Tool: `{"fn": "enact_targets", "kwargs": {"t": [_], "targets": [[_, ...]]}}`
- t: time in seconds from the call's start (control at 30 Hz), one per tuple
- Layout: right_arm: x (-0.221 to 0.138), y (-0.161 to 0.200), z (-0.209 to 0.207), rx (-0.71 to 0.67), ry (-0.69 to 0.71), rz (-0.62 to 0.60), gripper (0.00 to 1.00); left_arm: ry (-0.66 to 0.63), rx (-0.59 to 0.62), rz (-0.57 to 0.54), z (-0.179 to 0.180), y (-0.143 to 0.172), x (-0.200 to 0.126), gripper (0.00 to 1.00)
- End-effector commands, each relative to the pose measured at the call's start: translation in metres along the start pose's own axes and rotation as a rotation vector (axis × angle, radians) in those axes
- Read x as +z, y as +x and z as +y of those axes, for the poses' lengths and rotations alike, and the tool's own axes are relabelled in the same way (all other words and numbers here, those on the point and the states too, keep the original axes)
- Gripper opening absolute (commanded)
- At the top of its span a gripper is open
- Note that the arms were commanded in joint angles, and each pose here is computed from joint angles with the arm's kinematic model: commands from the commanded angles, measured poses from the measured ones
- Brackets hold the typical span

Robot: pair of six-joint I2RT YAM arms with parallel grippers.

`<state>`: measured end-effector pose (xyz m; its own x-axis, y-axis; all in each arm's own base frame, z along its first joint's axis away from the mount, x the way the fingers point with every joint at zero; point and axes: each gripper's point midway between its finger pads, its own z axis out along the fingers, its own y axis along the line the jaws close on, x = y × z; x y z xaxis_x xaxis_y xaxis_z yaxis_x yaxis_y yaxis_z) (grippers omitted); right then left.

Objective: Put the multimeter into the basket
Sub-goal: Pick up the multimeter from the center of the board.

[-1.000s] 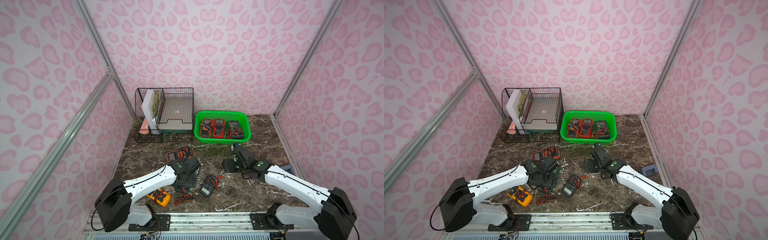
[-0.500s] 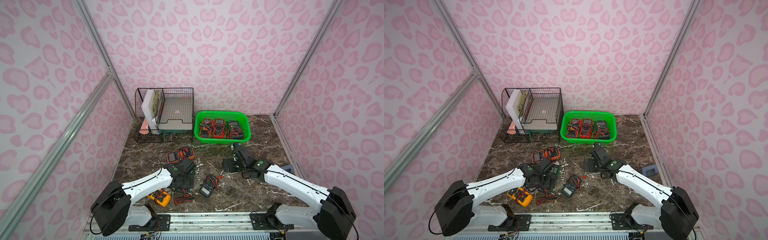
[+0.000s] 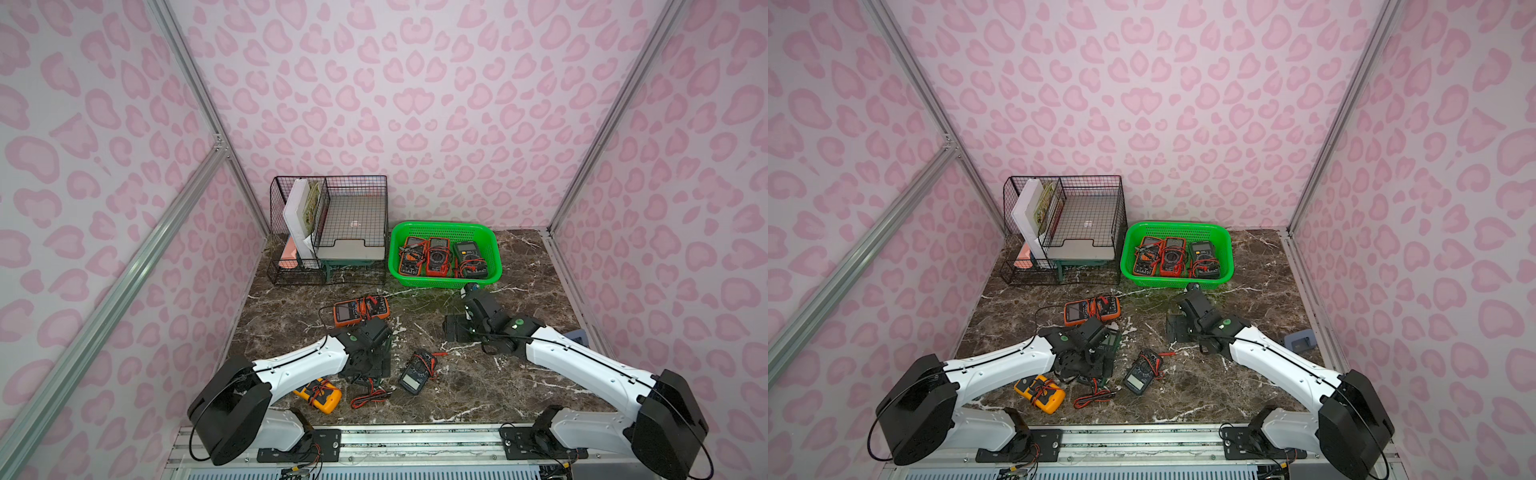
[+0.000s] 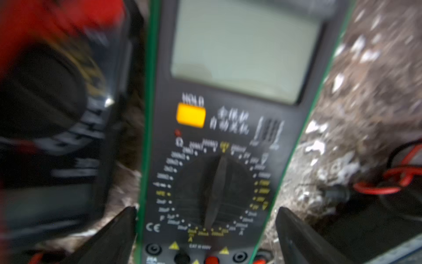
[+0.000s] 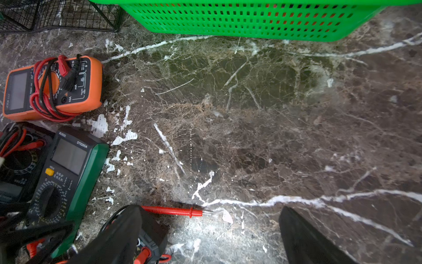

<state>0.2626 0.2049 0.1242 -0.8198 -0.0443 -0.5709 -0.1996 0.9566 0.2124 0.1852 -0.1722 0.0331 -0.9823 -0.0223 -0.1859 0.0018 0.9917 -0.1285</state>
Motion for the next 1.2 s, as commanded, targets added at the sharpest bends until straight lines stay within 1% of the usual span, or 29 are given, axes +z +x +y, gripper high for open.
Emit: {"fn": "enact_targets", "kwargs": {"t": [0.0, 0.2, 0.33, 0.47, 0.7, 0.93, 1.17], "targets": [[-0.001, -0.004, 0.000, -0.002, 0.007, -0.008, 0.99, 0.076, 0.002, -0.016, -0.018, -0.007, -0.005, 0.99], [0.001, -0.007, 0.000, -0.010, 0.009, -0.007, 0.99, 0.097, 0.019, -0.054, -0.030, -0.015, -0.016, 0.99], [0.003, -0.007, 0.001, -0.013, 0.007, -0.003, 0.99, 0.047, 0.017, -0.065, -0.026, -0.021, -0.019, 0.98], [0.004, -0.007, 0.000, -0.013, 0.007, -0.002, 0.99, -0.017, 0.024, -0.042, -0.020, -0.021, -0.015, 0.98], [0.004, -0.007, -0.003, -0.013, 0.013, 0.005, 0.99, -0.068, 0.034, -0.042, -0.013, -0.022, -0.008, 0.98], [0.004, -0.008, -0.005, -0.009, 0.014, 0.003, 0.99, -0.049, 0.070, -0.049, -0.017, -0.024, 0.002, 0.99], [0.004, -0.008, -0.007, -0.006, 0.017, 0.006, 0.99, -0.030, 0.076, -0.037, -0.023, -0.023, 0.014, 0.99]]}}
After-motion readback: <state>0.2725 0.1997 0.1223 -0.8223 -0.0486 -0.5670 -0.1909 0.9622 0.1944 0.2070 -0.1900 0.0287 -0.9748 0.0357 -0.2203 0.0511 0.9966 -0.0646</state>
